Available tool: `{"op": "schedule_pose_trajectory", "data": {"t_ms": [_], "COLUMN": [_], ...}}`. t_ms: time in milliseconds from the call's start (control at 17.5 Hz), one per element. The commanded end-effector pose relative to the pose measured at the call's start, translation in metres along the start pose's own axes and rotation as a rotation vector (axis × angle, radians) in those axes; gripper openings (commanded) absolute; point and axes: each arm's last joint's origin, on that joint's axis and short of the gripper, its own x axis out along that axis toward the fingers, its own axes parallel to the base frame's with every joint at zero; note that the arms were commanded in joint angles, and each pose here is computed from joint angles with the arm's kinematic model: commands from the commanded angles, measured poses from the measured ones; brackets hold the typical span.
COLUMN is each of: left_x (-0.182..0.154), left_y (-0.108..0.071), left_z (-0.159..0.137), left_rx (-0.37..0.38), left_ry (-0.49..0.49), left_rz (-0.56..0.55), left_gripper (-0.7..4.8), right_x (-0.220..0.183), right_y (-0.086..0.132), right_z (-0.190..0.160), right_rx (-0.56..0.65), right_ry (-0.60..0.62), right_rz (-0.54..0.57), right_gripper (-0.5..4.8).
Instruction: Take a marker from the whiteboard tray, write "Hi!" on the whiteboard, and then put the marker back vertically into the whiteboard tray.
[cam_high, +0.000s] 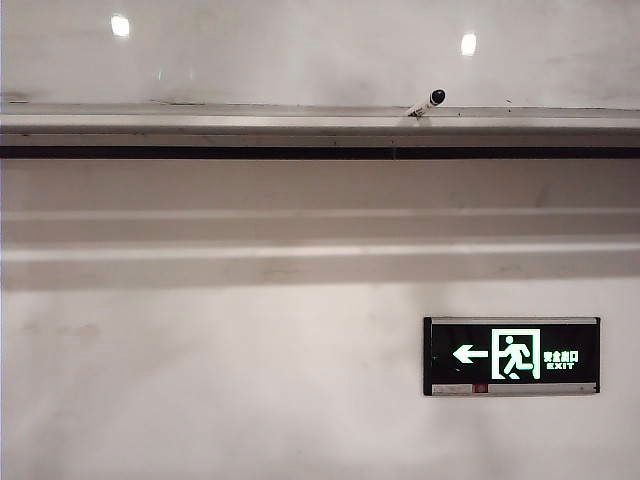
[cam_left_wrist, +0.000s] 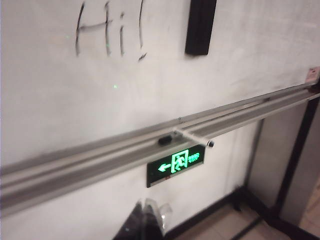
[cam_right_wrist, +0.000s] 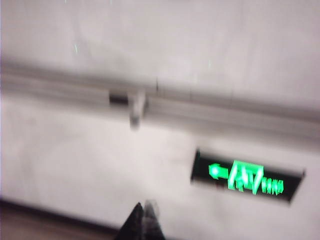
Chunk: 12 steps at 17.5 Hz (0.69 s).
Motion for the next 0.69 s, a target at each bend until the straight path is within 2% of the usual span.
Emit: {"op": "schedule_pose_trajectory", "data": {"t_ms": [57,114,229,343,687], "left_x": [-0.019,-0.029,-0.035,-0.037,-0.033], "left_y": [0.000,-0.001,-0.001,-0.002,-0.003], "left_z": [-0.024,-0.044,-0.066,-0.090,-0.148], "left_rx": [0.006,0.006,-0.007,-0.037,-0.054], "left_ry": [-0.065,-0.059,-0.042,-0.021,0.019], "left_rz": [0.076,0.100,0.118,0.119,0.182], "left_gripper": [-0.07,-0.07,-0.07,-0.07,-0.07], "right_x": [-0.004,-0.006,-0.006,-0.007,-0.008], "right_y": [0.000,0.000,-0.002,-0.002,-0.001], "right_z": [-0.024,-0.038,-0.053,-0.063,-0.070], "right_rx": [0.005,0.005,0.004,0.004,-0.002], "right_ry": [-0.003,-0.011,0.007,0.034,0.073], "right_rz": [-0.020,-0.025,-0.083,-0.088,-0.085], "right_gripper": [-0.01,0.07,0.65,0.64,0.63]}}
